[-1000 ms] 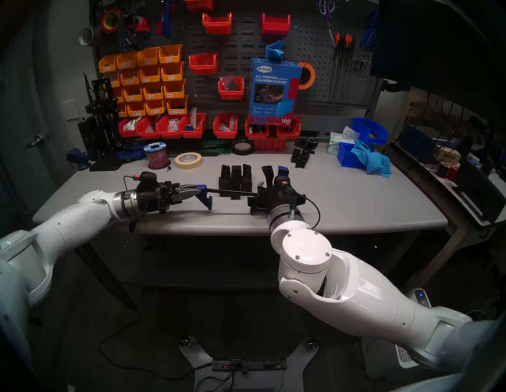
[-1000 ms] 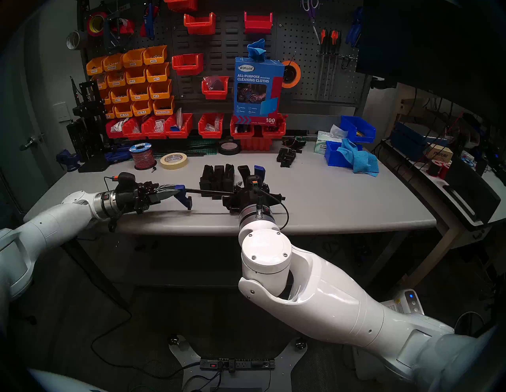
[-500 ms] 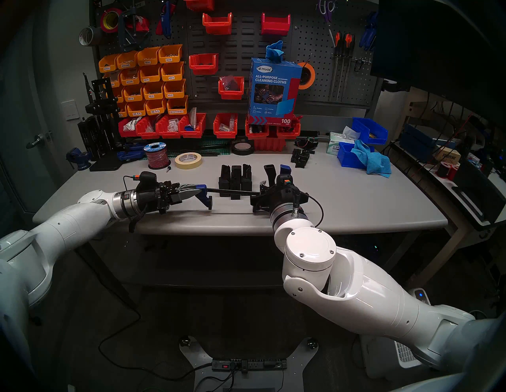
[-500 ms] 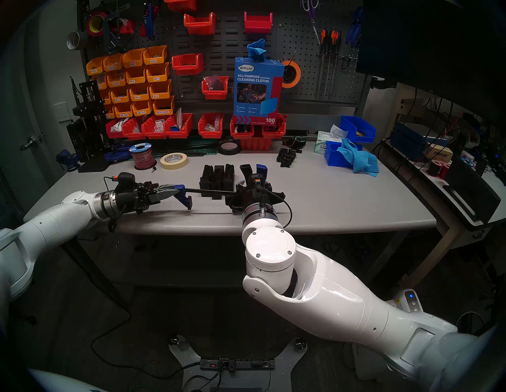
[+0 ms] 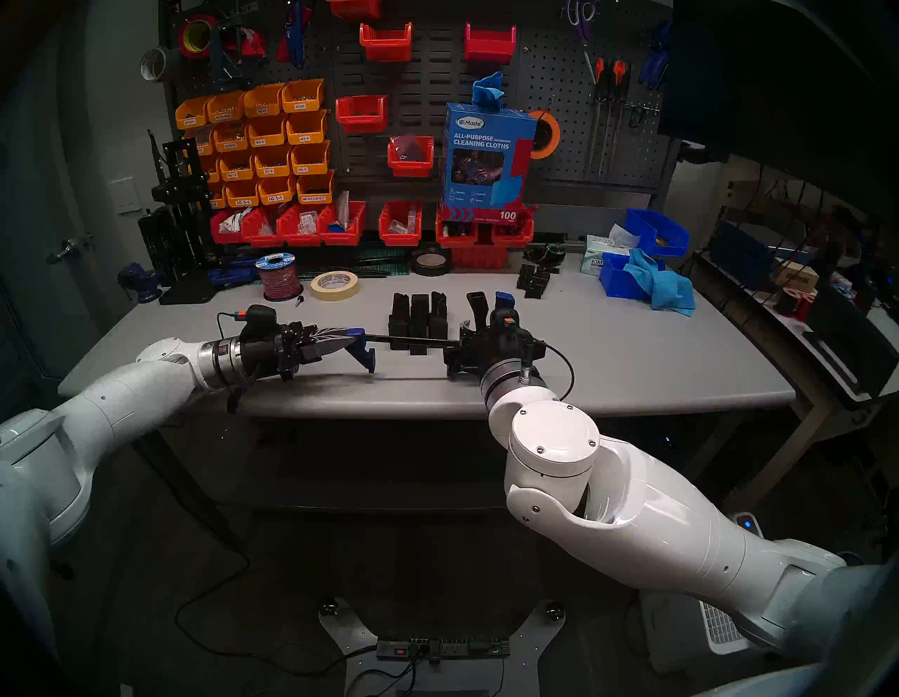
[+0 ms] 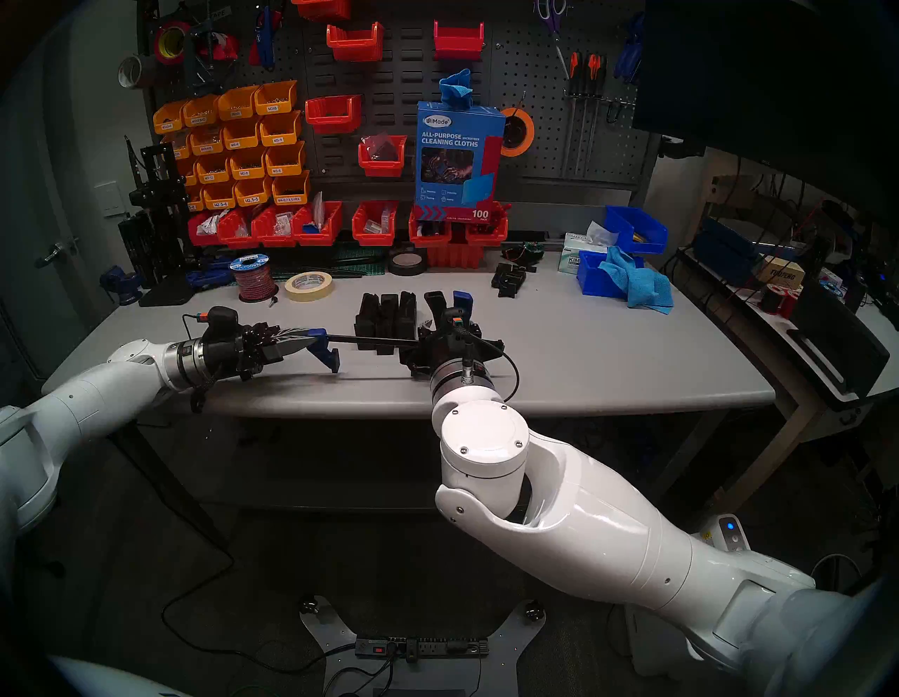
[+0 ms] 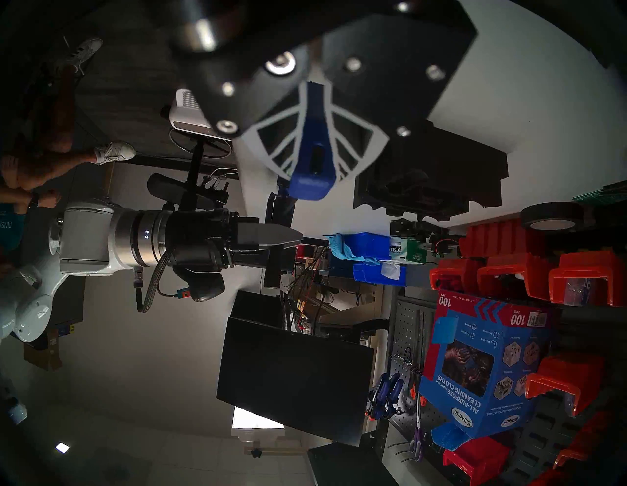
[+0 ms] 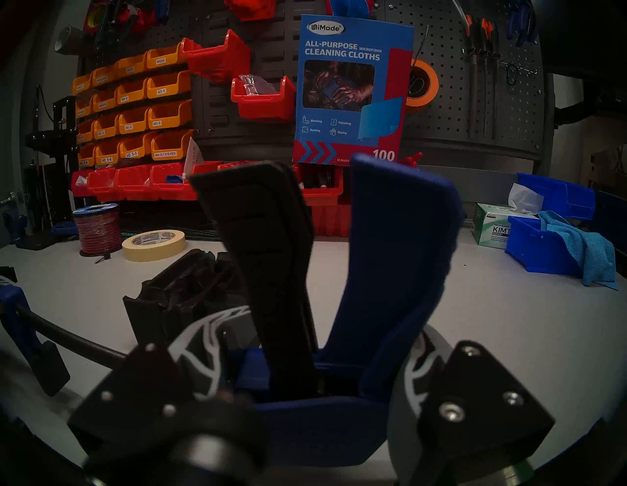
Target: Clamp the two 3D printed pieces together with the clamp
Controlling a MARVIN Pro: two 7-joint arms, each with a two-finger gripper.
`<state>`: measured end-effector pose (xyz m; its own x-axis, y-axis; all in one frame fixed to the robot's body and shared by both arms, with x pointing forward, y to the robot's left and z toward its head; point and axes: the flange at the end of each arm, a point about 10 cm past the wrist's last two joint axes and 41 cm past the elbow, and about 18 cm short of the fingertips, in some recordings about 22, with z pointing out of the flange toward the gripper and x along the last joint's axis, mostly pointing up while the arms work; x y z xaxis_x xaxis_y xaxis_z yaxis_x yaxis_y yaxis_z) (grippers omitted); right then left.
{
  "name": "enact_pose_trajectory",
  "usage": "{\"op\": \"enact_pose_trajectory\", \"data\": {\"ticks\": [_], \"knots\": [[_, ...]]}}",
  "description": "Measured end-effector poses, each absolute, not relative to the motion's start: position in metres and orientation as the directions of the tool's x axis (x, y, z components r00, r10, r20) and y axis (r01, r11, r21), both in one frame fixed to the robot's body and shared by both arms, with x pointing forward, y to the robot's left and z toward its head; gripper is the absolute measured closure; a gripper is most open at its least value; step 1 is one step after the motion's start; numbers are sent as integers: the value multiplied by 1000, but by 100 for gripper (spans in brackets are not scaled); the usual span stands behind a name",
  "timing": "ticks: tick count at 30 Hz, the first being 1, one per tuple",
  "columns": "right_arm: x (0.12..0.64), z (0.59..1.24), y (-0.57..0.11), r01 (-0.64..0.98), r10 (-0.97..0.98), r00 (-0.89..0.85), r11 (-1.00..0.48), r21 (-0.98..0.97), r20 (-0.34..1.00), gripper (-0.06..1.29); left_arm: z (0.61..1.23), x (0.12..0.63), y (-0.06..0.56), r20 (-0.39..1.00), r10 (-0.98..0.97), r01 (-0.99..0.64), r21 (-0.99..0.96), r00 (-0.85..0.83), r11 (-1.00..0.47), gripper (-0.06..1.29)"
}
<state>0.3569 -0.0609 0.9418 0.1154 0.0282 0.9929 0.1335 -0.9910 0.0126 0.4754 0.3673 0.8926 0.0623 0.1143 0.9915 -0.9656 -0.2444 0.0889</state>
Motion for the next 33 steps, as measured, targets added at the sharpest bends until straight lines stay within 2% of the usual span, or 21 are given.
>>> {"op": "enact_pose_trajectory", "data": {"ticks": [33], "knots": [[369,949,-69,143,26,95,-990,12,995,65,901,493,361,995,98,-965,59,35,-257,121]]}}
